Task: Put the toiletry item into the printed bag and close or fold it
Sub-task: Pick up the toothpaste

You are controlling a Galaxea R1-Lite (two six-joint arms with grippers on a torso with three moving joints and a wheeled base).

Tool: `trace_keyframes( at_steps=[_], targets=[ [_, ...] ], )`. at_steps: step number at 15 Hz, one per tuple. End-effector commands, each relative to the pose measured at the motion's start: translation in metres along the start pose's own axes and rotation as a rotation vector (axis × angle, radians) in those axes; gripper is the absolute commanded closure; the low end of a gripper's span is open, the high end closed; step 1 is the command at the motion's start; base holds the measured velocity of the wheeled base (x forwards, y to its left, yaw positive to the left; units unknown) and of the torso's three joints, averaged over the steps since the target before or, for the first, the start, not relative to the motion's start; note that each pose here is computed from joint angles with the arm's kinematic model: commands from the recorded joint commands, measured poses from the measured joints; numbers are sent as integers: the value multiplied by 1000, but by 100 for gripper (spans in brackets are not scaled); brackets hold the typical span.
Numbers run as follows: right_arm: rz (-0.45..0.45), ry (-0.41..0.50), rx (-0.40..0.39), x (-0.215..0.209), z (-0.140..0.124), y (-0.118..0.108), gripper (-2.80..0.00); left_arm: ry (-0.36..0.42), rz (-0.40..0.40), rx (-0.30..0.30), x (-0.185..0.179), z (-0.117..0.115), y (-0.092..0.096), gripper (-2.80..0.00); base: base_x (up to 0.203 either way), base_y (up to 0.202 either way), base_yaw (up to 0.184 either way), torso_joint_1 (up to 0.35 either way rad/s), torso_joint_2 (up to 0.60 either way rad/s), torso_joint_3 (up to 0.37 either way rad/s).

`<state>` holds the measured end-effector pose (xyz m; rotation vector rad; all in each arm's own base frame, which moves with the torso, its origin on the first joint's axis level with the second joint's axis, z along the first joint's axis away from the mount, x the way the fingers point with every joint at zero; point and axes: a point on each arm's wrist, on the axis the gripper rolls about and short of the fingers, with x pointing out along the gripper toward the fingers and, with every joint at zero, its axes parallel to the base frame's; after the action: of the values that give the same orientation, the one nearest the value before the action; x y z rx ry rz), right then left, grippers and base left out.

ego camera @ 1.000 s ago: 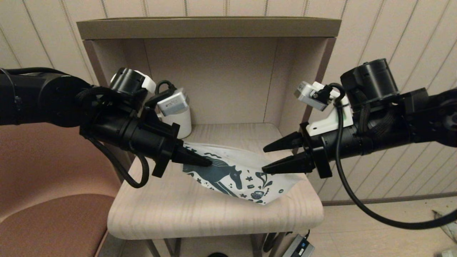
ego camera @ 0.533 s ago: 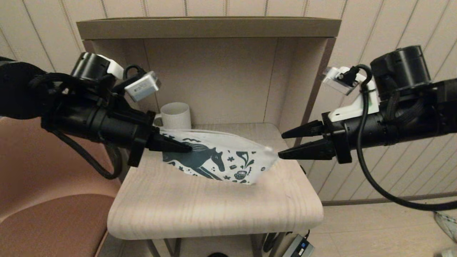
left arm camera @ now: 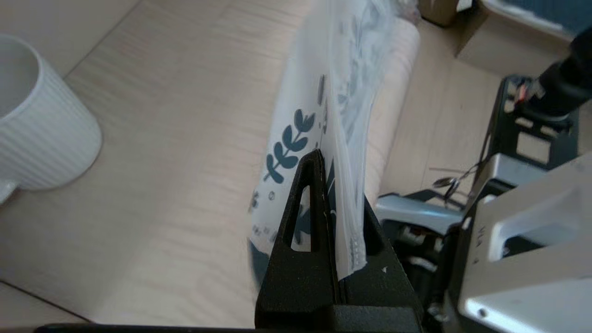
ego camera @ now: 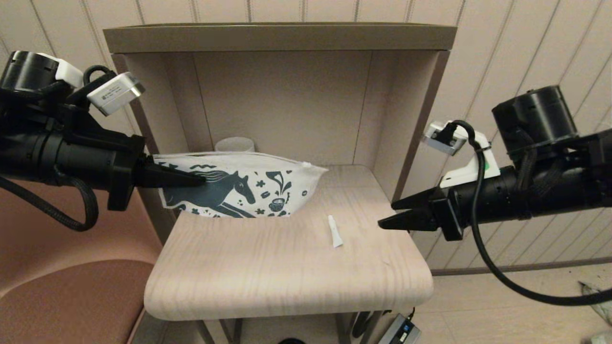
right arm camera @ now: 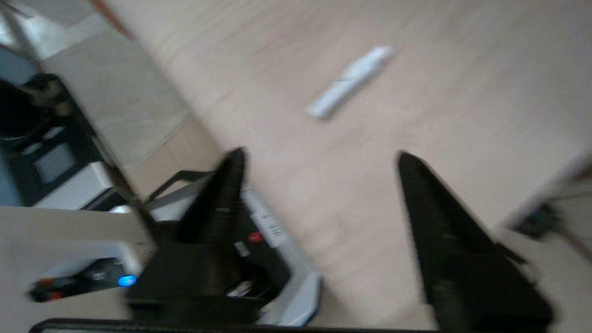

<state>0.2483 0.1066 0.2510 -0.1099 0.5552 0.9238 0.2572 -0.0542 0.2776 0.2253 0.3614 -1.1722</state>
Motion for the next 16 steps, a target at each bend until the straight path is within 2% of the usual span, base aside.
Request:
trace_keyframes(
  at_steps=[1,5,7,8,10,11,12,16],
  targets=[
    [23,26,9,12,0,6,0,-7,6,-3,-5,2,-5,0,0,0,0,0,0,0],
    [-38,95,24,42,0,19,0,0,21,-23,-9,-3,-6,0,0,0,0,0,0,0],
    [-61,116,47,53,0,16,0,1,25,-39,-9,-4,-5,0,0,0,0,0,0,0],
    [-79,119,51,56,1,15,-280,2,25,-43,-9,-5,-5,0,0,0,0,0,0,0],
    [-108,133,65,68,4,14,-280,4,23,-46,-8,-7,-5,0,0,0,0,0,0,0],
    [-143,146,73,75,4,15,0,4,21,-45,-8,-7,-5,0,0,0,0,0,0,0],
    [-172,161,77,82,3,15,0,5,21,-47,-8,-8,-5,0,0,0,0,0,0,0],
    [-163,187,73,104,2,17,0,7,17,-48,-7,-10,-4,0,0,0,0,0,0,0]
  ],
)
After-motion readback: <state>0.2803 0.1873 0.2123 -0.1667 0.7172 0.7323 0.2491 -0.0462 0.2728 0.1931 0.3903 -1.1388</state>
